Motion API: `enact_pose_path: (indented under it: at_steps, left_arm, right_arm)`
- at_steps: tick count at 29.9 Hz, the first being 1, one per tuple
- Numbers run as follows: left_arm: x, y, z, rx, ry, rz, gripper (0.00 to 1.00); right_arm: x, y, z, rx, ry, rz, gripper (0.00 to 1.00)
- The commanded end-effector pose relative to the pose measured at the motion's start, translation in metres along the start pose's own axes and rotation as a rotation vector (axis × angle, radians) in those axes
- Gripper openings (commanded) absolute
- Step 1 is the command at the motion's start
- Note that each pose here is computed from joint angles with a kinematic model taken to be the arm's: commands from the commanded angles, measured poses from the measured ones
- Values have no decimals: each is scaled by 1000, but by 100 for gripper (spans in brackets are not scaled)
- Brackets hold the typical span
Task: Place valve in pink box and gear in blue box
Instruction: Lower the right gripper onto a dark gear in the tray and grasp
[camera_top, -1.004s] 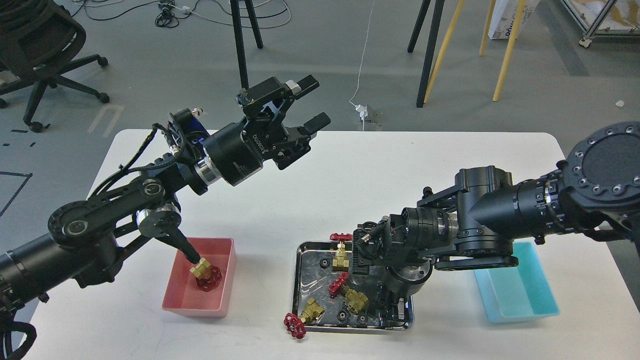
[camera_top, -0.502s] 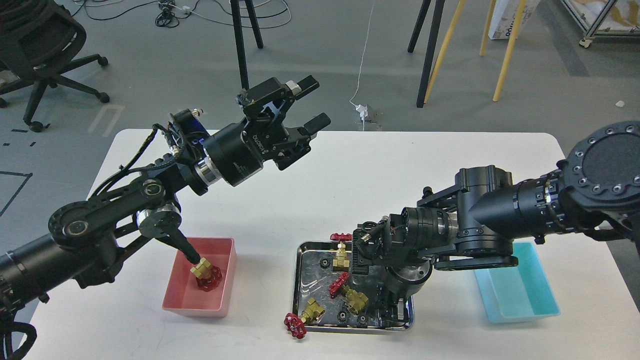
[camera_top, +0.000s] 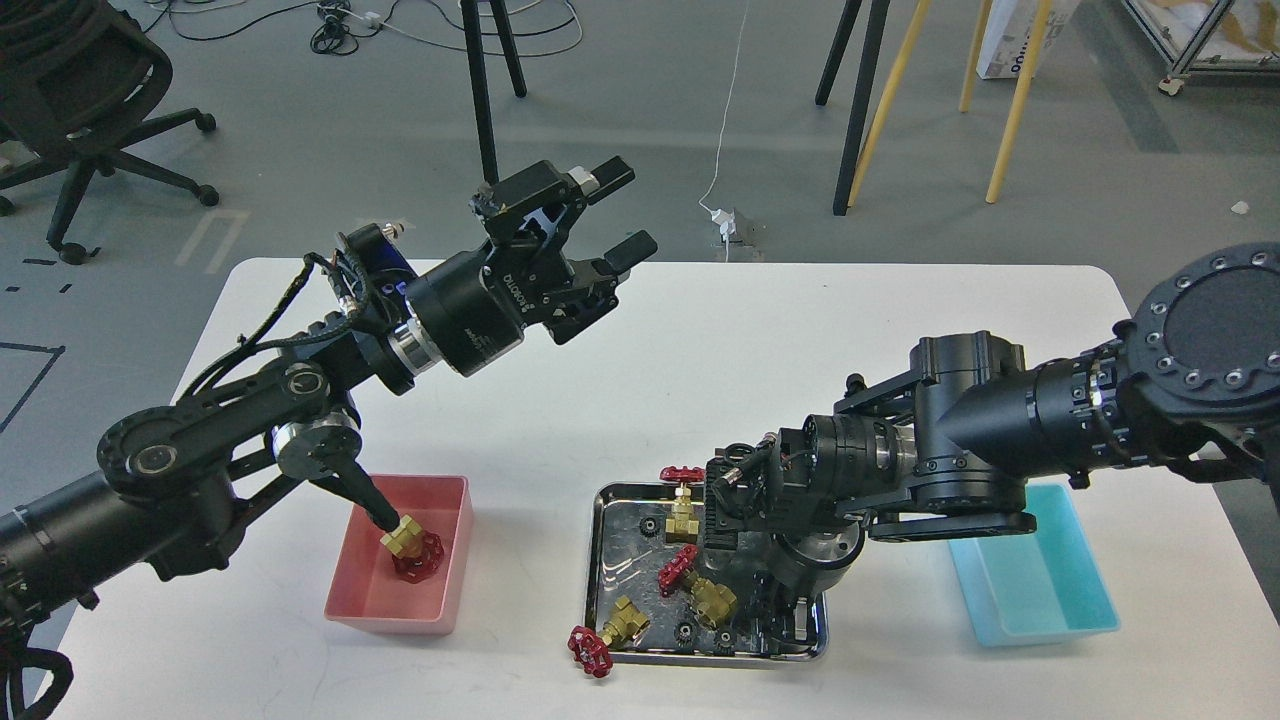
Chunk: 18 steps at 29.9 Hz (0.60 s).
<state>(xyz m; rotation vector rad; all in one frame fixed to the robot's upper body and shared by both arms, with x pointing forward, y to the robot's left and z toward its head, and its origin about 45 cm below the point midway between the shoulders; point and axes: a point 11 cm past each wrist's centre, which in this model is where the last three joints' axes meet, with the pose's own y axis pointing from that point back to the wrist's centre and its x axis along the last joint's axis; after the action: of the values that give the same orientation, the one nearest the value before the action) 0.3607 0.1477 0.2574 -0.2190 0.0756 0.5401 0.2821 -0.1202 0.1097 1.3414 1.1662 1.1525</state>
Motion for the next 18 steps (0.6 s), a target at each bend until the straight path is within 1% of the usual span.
enact_pose_path:
  at_steps: [1,4,10,18]
  left_arm:
    - [0,0,0,0,0,0,77]
    - [0,0,0,0,1,-1,77]
    - [-2,-1,-2,-1,7,-1,77]
    - [-2,-1,-2,-1,8,-2,77]
  right_arm:
    - [0,0,0,1,-1,0,37]
    - [0,0,0,0,-1,0,35]
    - [-1,-1,0,2,-4,0,24]
    - [-1,-1,0,4,-4,0,18]
